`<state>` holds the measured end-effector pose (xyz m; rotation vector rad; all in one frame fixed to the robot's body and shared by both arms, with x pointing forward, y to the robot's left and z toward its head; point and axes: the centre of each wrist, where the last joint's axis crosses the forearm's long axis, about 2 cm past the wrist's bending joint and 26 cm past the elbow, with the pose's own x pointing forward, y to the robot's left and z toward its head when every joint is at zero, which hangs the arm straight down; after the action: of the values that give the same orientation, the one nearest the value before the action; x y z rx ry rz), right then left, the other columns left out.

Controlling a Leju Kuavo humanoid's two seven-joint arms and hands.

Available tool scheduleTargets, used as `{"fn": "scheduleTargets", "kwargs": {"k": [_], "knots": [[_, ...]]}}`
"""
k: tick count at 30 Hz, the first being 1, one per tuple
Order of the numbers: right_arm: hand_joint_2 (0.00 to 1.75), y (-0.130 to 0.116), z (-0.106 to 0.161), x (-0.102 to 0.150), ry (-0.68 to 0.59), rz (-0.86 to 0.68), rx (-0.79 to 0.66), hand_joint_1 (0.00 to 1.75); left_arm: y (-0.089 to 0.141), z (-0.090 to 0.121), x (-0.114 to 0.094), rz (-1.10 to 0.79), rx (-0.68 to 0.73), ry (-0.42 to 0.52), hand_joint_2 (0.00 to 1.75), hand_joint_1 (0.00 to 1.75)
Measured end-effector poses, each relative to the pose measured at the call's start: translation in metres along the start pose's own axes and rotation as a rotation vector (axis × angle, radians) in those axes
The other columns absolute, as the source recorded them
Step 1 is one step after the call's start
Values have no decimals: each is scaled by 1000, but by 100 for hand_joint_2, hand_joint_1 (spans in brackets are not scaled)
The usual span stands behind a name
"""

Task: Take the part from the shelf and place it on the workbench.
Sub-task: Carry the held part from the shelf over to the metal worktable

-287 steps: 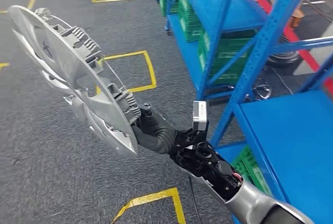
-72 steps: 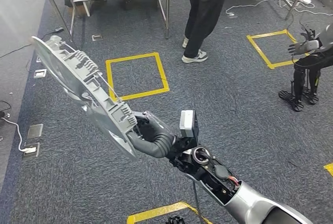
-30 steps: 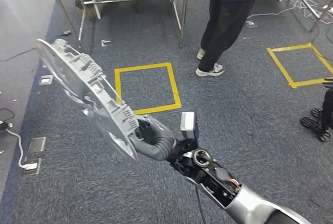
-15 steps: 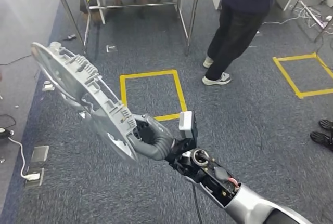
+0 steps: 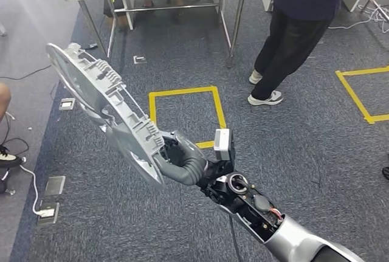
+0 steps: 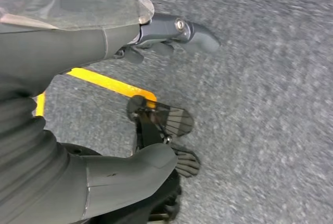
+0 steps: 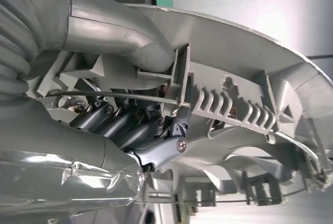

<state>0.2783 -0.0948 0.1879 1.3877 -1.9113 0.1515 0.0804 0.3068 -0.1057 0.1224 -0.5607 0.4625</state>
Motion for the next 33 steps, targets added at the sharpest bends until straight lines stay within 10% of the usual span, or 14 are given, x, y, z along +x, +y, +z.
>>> {"fn": "scheduleTargets", "kwargs": {"k": [33], "knots": [[175,-41,-10,8,74,283,-148,175,-4,-1,2,13,-3,-2,175,0]]}}
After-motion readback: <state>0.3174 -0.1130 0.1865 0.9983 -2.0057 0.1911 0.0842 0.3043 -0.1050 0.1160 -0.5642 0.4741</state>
